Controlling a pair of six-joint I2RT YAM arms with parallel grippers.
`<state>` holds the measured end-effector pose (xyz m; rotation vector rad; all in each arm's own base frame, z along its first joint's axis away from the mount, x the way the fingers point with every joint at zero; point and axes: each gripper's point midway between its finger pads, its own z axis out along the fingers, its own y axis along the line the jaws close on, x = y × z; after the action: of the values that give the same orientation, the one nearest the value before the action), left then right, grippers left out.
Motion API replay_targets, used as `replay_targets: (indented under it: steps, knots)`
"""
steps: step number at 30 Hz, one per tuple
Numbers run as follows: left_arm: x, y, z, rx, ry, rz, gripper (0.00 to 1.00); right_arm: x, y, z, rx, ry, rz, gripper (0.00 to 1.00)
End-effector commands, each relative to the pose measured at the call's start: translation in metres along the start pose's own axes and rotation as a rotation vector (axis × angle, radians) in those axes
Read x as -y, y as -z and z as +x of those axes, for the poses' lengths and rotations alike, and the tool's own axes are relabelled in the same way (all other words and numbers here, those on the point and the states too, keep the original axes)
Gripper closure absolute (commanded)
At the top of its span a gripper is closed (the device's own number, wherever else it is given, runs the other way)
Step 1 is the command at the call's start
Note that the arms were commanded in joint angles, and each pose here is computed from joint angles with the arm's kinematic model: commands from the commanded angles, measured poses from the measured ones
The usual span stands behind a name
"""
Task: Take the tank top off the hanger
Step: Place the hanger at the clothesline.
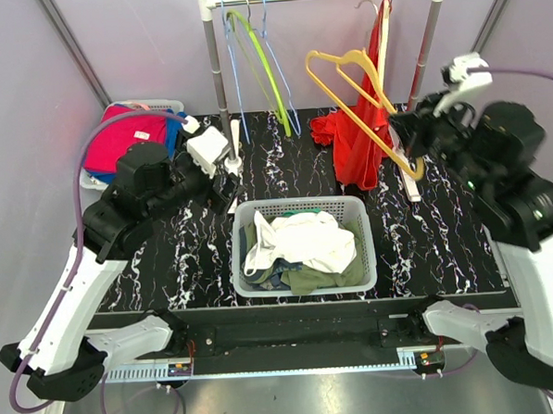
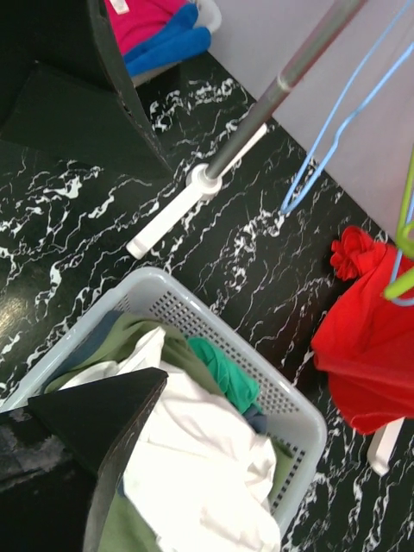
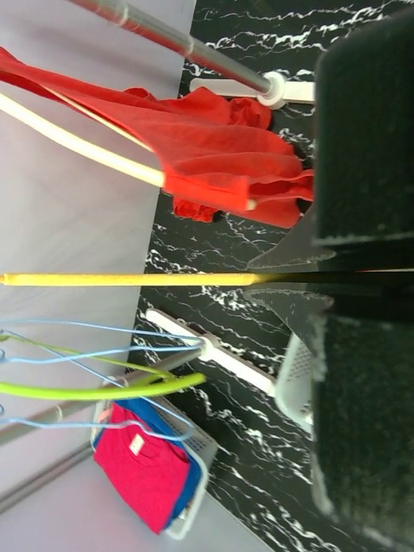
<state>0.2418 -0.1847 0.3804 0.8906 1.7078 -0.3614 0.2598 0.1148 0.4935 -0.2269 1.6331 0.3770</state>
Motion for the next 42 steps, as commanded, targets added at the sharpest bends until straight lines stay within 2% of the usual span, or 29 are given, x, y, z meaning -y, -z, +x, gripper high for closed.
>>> replay_targets:
  steps: [1, 5, 16, 18, 27, 42]
  knots:
    - [-0.026, 0.0, -0.032, 0.081, -0.026, -0.114, 0.01, 0.002, -0.044, -0.05, 0.17, -0.056, 0.045, 1.0]
    - [-0.029, -0.004, -0.026, 0.063, -0.039, -0.126, 0.01, 0.011, -0.072, -0.06, 0.195, -0.11, 0.111, 1.0]
    - [-0.028, -0.009, -0.016, 0.055, -0.056, -0.126, 0.01, -0.018, -0.135, -0.061, 0.19, -0.096, 0.186, 1.0]
    - [-0.028, -0.009, -0.014, 0.051, -0.057, -0.128, 0.01, -0.019, -0.137, -0.066, 0.2, -0.097, 0.189, 1.0]
    - [-0.026, -0.007, -0.007, 0.041, -0.059, -0.125, 0.01, -0.02, -0.17, -0.043, 0.123, -0.055, 0.223, 1.0]
    - [-0.022, -0.005, -0.008, 0.05, -0.045, -0.108, 0.01, -0.024, -0.185, -0.016, 0.061, -0.071, 0.214, 1.0]
